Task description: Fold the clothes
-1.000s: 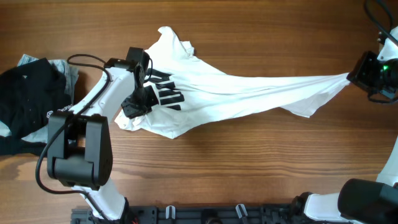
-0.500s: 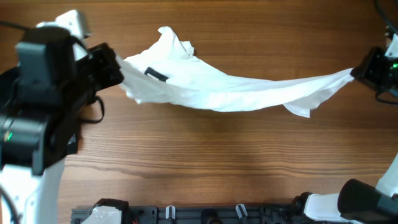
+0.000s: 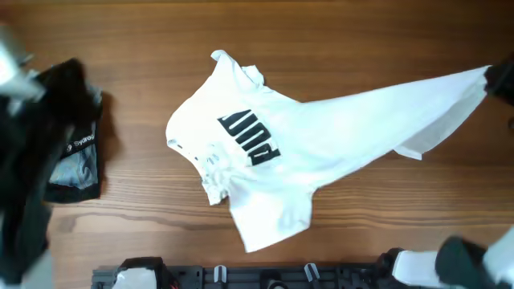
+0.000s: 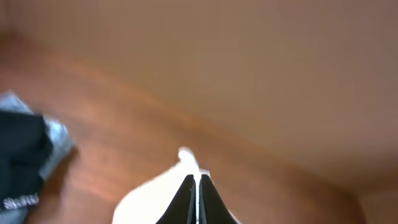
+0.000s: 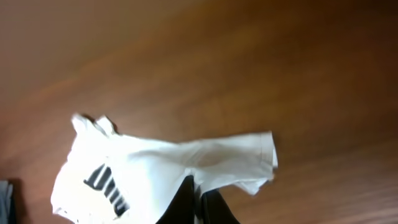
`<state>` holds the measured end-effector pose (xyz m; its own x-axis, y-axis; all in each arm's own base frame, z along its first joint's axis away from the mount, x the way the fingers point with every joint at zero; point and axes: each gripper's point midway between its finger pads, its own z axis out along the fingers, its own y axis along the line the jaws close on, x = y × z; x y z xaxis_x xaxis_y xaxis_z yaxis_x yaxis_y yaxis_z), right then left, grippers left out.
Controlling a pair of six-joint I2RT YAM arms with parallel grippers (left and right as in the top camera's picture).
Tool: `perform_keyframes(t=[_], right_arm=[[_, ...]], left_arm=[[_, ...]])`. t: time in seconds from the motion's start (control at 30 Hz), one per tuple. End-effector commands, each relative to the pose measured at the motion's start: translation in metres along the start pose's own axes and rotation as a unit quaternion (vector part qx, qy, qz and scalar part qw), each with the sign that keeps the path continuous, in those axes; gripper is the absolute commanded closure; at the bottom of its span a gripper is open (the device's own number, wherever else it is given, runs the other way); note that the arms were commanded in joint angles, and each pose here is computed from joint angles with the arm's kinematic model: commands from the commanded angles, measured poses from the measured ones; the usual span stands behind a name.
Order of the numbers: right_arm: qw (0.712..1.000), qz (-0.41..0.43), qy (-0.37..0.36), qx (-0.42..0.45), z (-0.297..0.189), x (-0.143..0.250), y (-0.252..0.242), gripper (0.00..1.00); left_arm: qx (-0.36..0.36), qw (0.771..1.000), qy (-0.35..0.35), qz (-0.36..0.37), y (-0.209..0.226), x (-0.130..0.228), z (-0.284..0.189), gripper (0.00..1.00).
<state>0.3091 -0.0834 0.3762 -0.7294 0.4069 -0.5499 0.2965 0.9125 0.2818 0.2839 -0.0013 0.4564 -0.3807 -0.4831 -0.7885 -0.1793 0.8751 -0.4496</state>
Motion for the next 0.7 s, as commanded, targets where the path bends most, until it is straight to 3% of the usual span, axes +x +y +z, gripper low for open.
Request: perform_keyframes(t=[0.0, 0.07, 0.13, 0.17, 0.27, 0.4, 0.67], right_arm=[[0.998, 0.016, 0.058, 0.024, 0.044, -0.002, -0.019, 0.96], [0.996, 0.020, 0.072, 0.043, 0.056, -0.002, -0.029, 0.96], [0.995, 0.022, 0.085, 0.050, 0.066, -0.002, -0.034, 0.96], [0.995, 0.024, 0.089, 0.050, 0.069, -0.001, -0.035, 0.96], [0.993, 0.026, 0.100, 0.051, 0.078, -0.001, -0.038, 0.95], [0.993, 0.026, 0.103, 0.053, 0.080, 0.000, -0.039, 0.94], [0.993, 0.026, 0.103, 0.053, 0.080, 0.000, -0.039, 0.91]], left_arm=[[0.012, 0.984, 0.176, -0.028, 0.001, 0.059, 0.072, 0.96], [0.007, 0.957, 0.287, -0.052, 0.004, 0.102, 0.097, 0.95], [-0.032, 0.918, 0.390, -0.067, 0.015, 0.147, 0.114, 0.69], [-0.047, 0.902, 0.423, -0.067, 0.018, 0.163, 0.117, 0.64], [-0.092, 0.824, 0.559, -0.030, 0.021, 0.234, 0.125, 0.62], [-0.155, 0.757, 0.634, 0.020, 0.027, 0.310, 0.109, 0.62], [-0.195, 0.717, 0.665, 0.079, 0.041, 0.417, 0.078, 0.54]])
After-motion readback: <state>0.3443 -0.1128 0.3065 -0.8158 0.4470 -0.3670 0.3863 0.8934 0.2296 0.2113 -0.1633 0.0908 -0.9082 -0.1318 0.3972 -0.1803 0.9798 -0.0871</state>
